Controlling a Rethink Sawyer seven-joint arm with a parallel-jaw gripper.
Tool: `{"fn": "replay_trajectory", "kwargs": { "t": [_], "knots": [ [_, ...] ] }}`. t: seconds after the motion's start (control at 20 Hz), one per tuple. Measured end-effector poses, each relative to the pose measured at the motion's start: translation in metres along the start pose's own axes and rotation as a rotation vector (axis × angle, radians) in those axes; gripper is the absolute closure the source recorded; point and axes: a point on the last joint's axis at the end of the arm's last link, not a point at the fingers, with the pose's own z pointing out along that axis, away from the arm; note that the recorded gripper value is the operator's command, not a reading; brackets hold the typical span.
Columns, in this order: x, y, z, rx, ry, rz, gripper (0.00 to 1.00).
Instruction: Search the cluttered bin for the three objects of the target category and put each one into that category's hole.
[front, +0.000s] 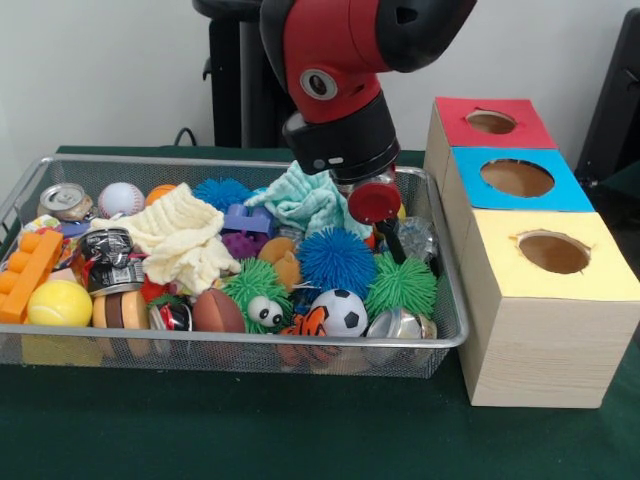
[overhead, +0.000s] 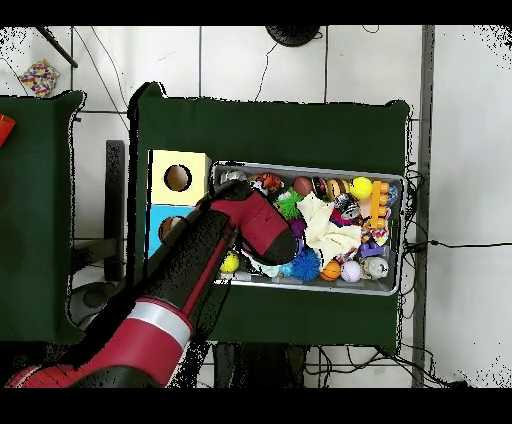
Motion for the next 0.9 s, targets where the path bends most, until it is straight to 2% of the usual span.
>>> {"fn": "replay_trajectory", "kwargs": {
  "t": [0.9],
  "knots": [
    [0.0001,0.0017,-0.0043,0.011,-0.029,0.025,0.00]
  ]
}}
